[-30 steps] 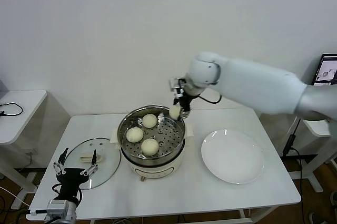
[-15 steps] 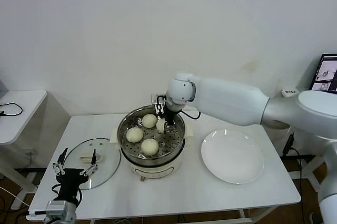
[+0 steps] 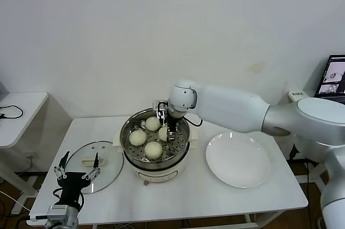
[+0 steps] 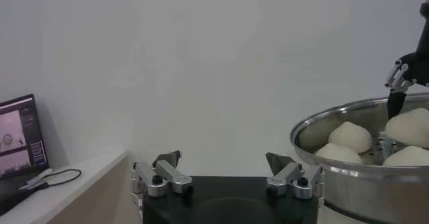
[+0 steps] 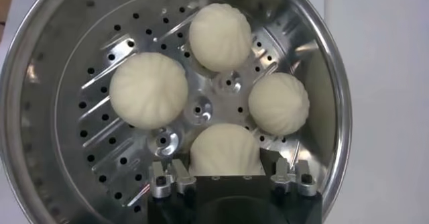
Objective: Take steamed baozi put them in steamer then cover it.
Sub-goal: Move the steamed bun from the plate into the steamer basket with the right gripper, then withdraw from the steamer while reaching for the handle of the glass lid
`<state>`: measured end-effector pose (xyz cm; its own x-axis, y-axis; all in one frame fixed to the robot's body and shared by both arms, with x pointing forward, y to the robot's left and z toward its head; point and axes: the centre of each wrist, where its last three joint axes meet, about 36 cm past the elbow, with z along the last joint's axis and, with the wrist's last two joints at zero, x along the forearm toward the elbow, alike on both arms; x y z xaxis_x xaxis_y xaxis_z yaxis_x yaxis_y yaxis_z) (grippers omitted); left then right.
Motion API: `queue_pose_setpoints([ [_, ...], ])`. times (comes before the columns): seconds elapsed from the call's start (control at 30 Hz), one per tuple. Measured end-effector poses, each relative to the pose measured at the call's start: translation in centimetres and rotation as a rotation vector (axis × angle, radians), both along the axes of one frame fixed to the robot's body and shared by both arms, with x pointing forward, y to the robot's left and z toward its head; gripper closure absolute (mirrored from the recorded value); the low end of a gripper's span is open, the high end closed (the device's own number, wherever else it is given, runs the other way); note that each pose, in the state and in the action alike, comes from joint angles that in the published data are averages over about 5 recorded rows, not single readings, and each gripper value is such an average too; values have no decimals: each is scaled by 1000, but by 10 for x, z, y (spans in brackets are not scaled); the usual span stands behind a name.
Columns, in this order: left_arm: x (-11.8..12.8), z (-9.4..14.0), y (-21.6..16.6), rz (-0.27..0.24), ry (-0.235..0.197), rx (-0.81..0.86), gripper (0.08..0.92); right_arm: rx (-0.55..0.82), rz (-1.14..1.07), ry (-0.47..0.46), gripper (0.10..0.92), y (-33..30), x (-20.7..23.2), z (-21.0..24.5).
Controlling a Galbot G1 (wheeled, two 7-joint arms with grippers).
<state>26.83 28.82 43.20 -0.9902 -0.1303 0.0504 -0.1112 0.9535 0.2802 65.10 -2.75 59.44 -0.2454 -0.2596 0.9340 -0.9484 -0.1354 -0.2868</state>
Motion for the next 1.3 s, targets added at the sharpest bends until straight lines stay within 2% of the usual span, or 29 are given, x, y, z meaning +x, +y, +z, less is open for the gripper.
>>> queue_pose_setpoints([
  [0.3,0,0,-2,0,-4,-6,177,76,-29,-29,199,-23,-8,29],
  [0.53,0,-2,-2,0,-4,-4,177,230,-112,-105,200,-71,-28,29],
  [0.7,-1,-5,0,7,-4,6,177,415,-190,-193,200,-113,-51,8],
  [1.03,-1,-19,2,23,0,30,177,878,-353,-418,200,-179,-104,-52],
  [1.3,5,-30,12,41,-15,124,177,1173,-537,-566,200,-225,-149,-108],
])
